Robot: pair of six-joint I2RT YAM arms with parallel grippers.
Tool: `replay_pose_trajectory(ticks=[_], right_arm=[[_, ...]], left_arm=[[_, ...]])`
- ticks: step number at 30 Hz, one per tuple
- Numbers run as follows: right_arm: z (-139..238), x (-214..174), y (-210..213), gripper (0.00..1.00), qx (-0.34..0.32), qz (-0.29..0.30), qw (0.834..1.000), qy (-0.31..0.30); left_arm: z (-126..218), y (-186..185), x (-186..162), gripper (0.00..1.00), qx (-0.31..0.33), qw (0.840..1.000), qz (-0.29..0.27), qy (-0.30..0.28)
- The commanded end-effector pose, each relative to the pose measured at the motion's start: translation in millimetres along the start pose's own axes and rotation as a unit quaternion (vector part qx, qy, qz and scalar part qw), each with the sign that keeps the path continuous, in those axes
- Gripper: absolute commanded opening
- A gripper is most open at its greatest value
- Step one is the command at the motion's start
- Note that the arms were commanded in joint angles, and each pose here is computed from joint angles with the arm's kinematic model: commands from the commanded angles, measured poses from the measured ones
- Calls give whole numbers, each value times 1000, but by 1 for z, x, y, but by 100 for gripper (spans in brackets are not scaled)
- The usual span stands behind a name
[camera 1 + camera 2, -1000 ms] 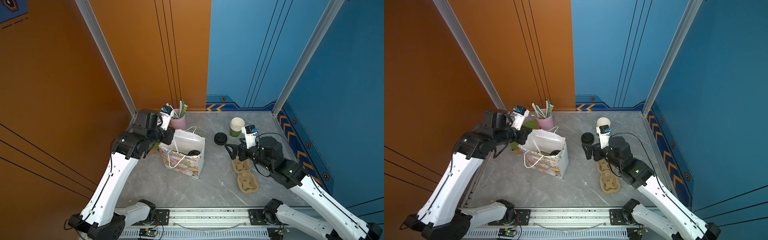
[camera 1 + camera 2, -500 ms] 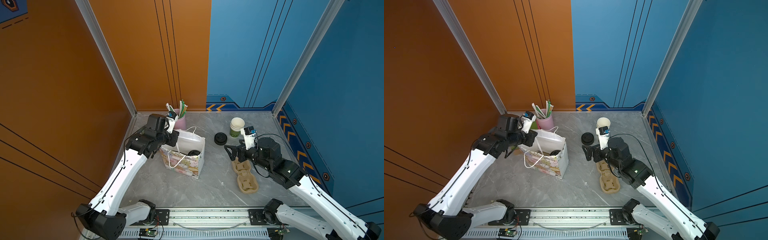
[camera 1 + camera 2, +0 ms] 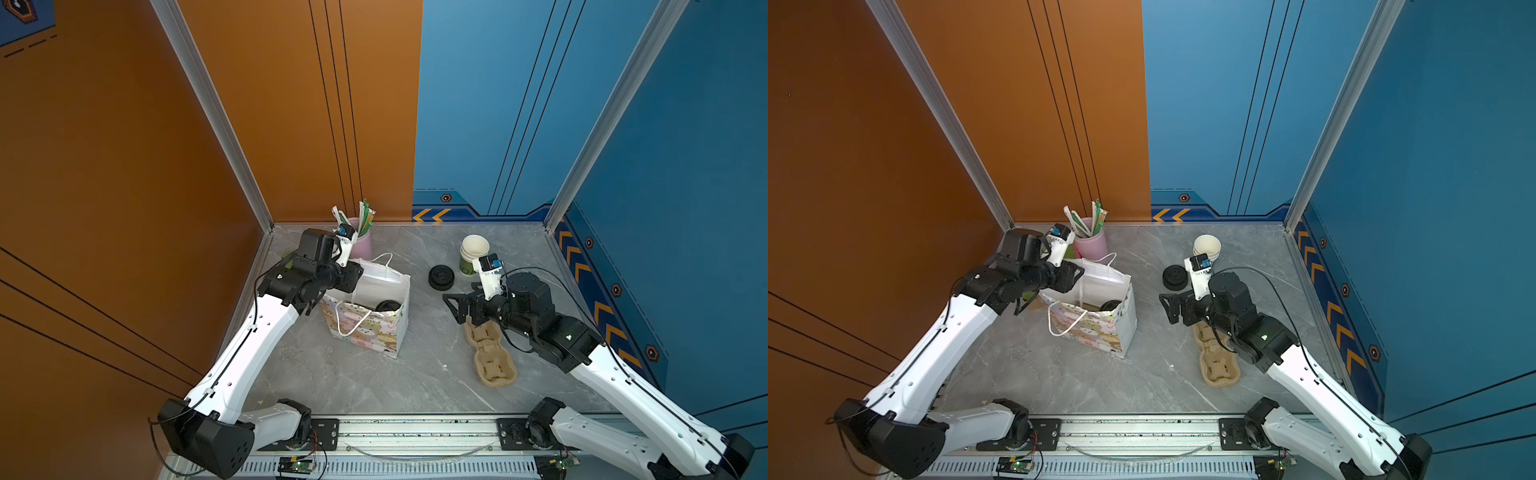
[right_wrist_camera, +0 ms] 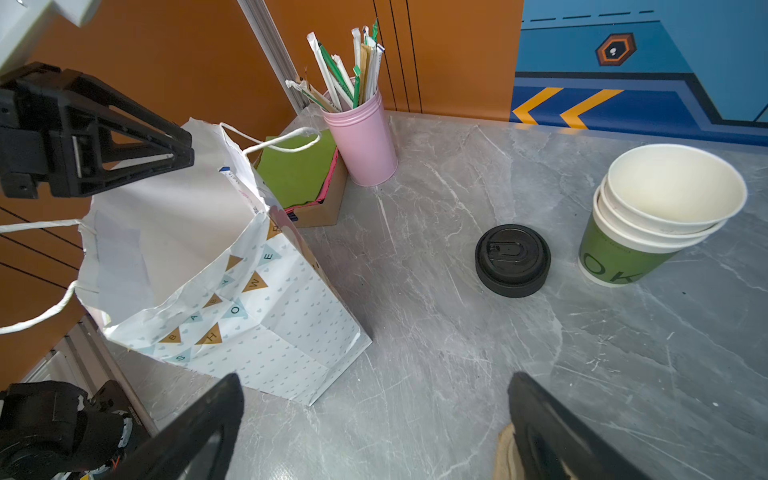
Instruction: Pack the takeout coffee
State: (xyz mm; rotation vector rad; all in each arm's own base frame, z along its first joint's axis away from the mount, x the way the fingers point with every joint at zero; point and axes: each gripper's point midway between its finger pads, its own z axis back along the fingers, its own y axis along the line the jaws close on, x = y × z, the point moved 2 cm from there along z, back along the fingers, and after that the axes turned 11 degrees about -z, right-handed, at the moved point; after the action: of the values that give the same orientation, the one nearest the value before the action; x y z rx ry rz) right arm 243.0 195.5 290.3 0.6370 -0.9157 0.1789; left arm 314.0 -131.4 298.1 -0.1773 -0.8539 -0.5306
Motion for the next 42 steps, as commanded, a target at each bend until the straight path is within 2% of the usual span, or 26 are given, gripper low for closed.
replay_pose_trajectory(ticks=[1,5,9,16,20,26,33,38,42], right_arm=[[0,10,11,100,16,8,1000,5],[-6,26,26,100,22,12,1000,8],[-16,32,47,100,18,22,999,20],[-33,36,62,93,-84,1,995,63],[-44,31,69,85,-124,-12,989,86],[-60,31,71,68,-175,-6,980,99],[-78,29,75,57,-184,-9,977,106],[-87,27,79,50,-181,-8,977,115],[-89,28,81,50,-173,-1,978,115]], left_arm=[[27,4,22,59,5,999,11,-49],[62,15,33,70,32,995,31,-94],[81,30,25,72,63,992,45,-100],[71,49,0,67,64,994,72,-45],[62,55,-7,61,59,994,84,-28],[54,56,-13,58,53,994,95,-15],[55,64,-21,58,69,992,102,-10],[62,81,-31,58,93,986,137,-10],[66,95,-43,58,109,979,174,-9]])
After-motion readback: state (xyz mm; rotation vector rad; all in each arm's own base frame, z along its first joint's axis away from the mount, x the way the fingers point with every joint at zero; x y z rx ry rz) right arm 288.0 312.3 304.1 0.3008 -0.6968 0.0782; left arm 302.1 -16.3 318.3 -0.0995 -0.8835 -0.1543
